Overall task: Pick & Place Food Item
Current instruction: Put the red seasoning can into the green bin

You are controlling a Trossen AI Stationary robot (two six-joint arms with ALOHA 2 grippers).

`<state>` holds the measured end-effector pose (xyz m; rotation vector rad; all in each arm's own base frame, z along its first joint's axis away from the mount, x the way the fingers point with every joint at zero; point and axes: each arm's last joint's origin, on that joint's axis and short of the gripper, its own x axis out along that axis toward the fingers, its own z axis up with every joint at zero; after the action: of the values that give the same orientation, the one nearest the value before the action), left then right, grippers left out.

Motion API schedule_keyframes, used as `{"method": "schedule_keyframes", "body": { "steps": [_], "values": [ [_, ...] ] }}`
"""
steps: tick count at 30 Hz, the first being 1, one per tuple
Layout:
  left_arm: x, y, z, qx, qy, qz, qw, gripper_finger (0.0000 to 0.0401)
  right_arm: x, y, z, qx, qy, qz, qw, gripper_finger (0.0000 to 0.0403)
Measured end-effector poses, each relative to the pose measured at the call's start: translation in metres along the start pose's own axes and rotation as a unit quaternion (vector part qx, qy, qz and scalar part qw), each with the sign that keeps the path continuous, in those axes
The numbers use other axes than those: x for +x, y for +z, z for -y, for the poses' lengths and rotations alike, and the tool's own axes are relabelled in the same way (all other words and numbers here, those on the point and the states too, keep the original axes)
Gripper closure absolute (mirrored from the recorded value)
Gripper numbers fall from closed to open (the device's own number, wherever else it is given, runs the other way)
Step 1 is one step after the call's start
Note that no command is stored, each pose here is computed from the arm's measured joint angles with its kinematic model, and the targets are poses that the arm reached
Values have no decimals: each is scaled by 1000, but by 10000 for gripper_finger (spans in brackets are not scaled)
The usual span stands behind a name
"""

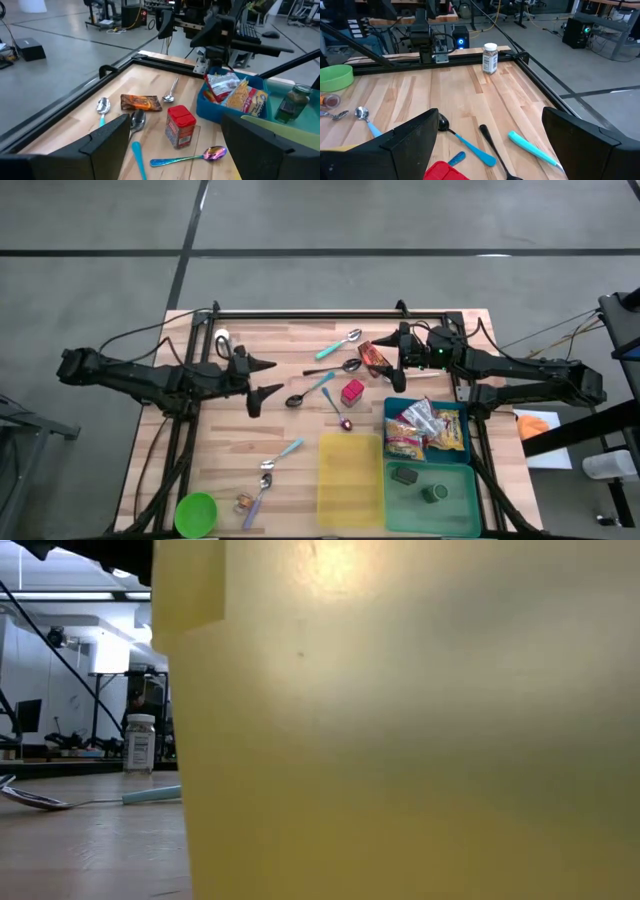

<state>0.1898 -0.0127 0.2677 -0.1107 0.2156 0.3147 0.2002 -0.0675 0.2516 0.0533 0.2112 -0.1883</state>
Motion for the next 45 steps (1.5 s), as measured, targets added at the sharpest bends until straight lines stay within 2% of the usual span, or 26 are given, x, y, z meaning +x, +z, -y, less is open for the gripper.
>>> {"method": "schedule_keyframes", "body": {
  "steps": [45],
  "values": [
    [0,-10,-2,18,9,-46,999,86,0,0,0,1,0,0,1000,51]
  ]
}}
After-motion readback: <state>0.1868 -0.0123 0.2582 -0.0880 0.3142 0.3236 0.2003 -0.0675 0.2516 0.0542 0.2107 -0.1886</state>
